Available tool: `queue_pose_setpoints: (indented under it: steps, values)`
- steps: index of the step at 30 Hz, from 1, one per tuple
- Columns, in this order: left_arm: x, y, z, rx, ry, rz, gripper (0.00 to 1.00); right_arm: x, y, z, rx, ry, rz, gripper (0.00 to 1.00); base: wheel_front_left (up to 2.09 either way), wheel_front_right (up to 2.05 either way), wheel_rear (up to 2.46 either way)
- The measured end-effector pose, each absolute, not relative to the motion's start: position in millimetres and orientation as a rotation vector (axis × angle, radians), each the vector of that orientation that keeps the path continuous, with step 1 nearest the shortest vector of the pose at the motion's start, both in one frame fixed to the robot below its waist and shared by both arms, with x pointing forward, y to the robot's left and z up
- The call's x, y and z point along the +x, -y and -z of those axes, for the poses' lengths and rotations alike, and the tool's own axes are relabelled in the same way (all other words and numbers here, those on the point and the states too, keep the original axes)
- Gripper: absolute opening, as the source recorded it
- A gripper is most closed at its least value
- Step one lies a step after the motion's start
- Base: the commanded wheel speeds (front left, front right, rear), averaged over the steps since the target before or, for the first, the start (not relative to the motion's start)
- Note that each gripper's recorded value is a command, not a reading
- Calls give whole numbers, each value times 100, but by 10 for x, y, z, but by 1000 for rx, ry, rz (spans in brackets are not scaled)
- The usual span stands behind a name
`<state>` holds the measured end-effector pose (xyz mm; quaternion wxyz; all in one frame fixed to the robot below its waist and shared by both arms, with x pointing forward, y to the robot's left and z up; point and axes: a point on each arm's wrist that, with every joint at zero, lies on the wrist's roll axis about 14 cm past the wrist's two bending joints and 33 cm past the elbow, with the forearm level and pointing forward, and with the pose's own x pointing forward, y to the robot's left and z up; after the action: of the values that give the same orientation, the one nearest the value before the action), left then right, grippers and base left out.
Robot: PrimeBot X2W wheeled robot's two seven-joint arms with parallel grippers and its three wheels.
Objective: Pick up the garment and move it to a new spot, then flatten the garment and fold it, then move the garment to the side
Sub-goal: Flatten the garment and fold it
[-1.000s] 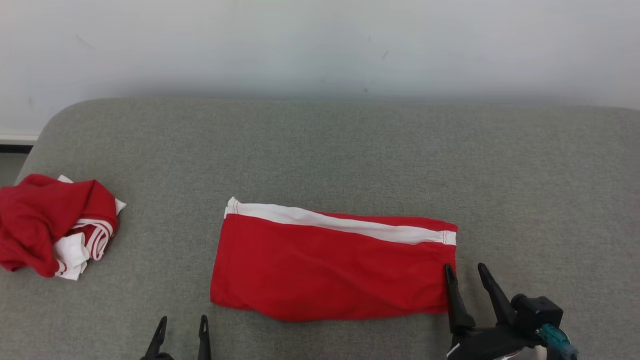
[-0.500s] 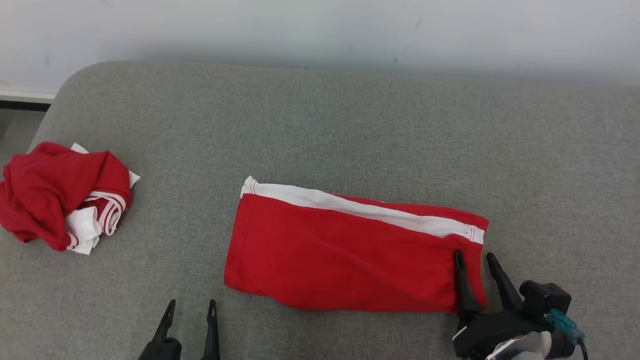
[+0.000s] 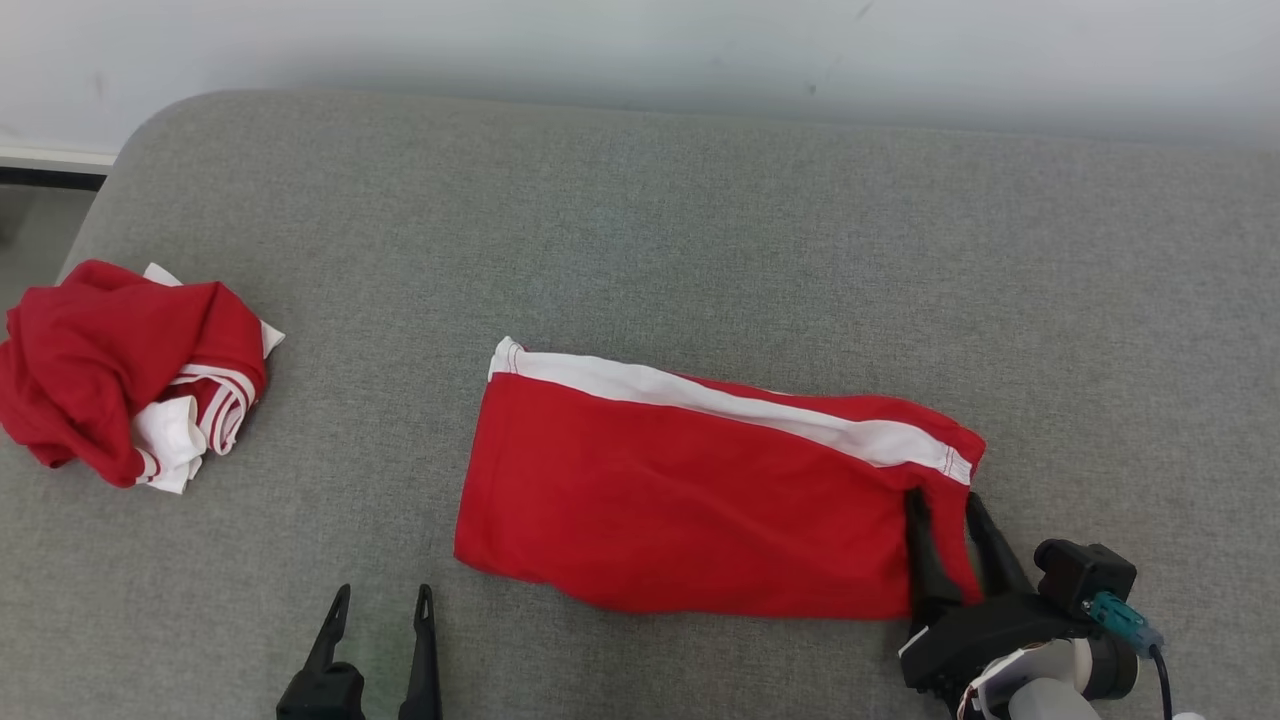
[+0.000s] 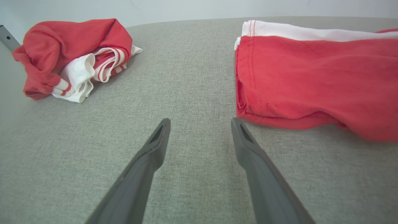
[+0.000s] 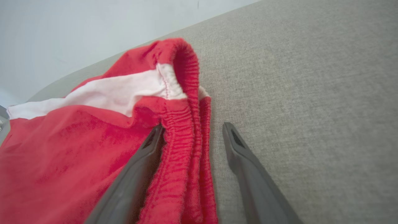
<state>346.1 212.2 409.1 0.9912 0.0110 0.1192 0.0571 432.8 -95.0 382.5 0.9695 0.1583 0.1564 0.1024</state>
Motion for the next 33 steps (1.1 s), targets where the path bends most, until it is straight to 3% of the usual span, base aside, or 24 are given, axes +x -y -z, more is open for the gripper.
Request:
queue_pose_setpoints:
  steps: [1,15,28,33]
  values:
    - [3462,-2129,-4093,24,-238,-119,100,4325,948,-3832,326,-315,-206,0,0,0,0]
    - [3471,-2095,-4118,21,-229,-107,100,4299,1194,-3942,386,-286,-135,0,0,0,0]
    - [3424,-1927,-4242,19,-186,-44,100,4114,2006,-4159,320,-218,14,0,0,0,0]
    - [3441,-1833,-4274,17,-174,-12,100,4113,1860,-4340,369,-171,-31,0,0,0,0]
